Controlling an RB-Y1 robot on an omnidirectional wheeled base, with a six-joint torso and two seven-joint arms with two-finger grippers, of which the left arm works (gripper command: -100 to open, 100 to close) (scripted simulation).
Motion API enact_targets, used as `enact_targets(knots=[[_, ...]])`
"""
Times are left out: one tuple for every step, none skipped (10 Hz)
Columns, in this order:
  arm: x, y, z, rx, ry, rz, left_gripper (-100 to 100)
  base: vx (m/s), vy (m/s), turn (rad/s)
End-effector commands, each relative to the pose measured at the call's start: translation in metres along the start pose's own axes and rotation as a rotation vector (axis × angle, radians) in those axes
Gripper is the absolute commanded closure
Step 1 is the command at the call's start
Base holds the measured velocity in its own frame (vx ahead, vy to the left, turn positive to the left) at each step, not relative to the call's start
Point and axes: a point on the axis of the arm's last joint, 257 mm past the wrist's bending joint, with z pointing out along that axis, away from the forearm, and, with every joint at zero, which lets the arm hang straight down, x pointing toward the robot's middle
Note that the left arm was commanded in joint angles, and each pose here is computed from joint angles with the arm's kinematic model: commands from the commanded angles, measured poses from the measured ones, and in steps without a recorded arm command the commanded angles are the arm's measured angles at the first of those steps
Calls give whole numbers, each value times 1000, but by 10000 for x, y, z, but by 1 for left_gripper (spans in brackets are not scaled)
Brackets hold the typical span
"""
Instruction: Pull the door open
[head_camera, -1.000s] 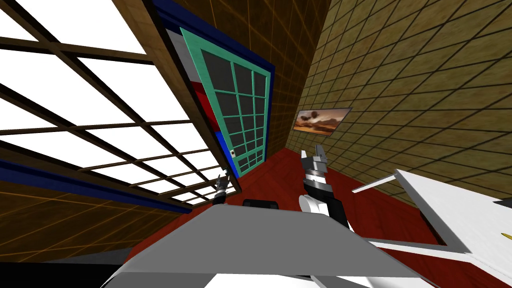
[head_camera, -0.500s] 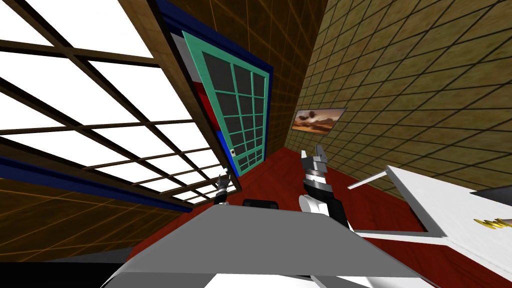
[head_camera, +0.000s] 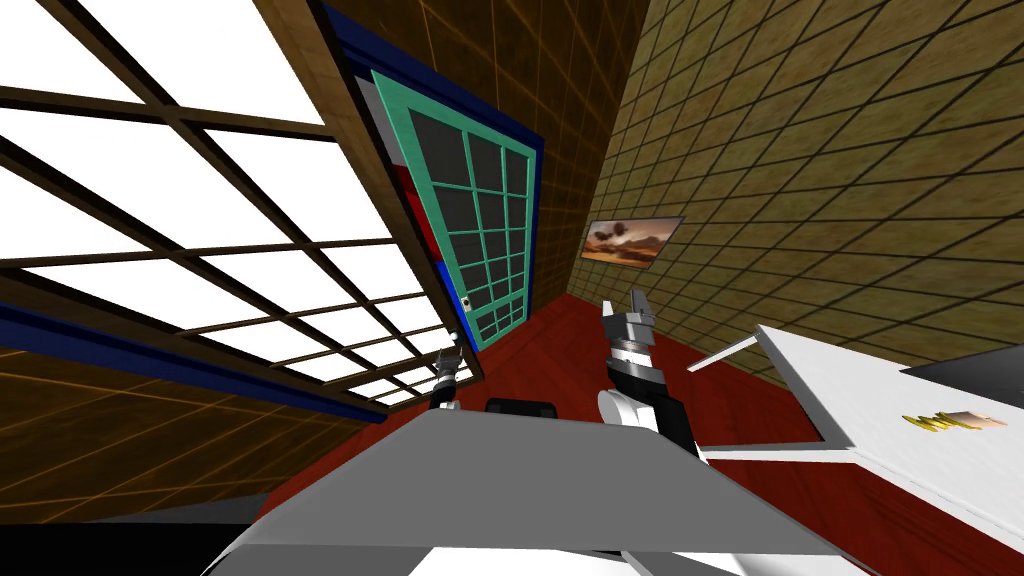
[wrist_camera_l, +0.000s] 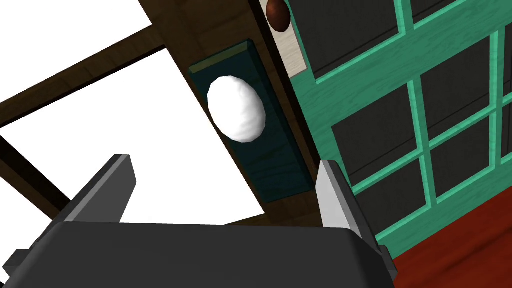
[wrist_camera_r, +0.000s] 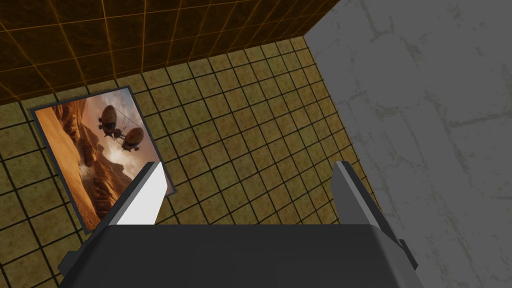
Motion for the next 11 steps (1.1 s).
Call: enact_targets(knots=[[8, 23, 17, 1, -2, -66, -100, -63, 10, -38], [17, 42, 31, 3, -4, -106, -100, -77, 9, -56], [17, 42, 31, 3, -4, -118, -100, -57, 10, -10], [25, 60, 44, 4, -5, -165, -100, -52, 11, -19], [32, 77, 56, 5, -7, -206, -100, -74, 4, -54], [32, 77, 56, 5, -7, -213, -100, -60, 6, -13], [39, 93, 67, 6, -8, -254, -100, -64, 8, -16], [45, 109, 77, 6, -10, -294, -100, -75, -3, -41], [50, 122, 86, 7, -11, -329, -100, -78, 0, -34], [55, 135, 94, 8, -12, -361, -100, -76, 21, -30], [58, 145, 100, 8, -13, -388, -100, -66, 13, -29]])
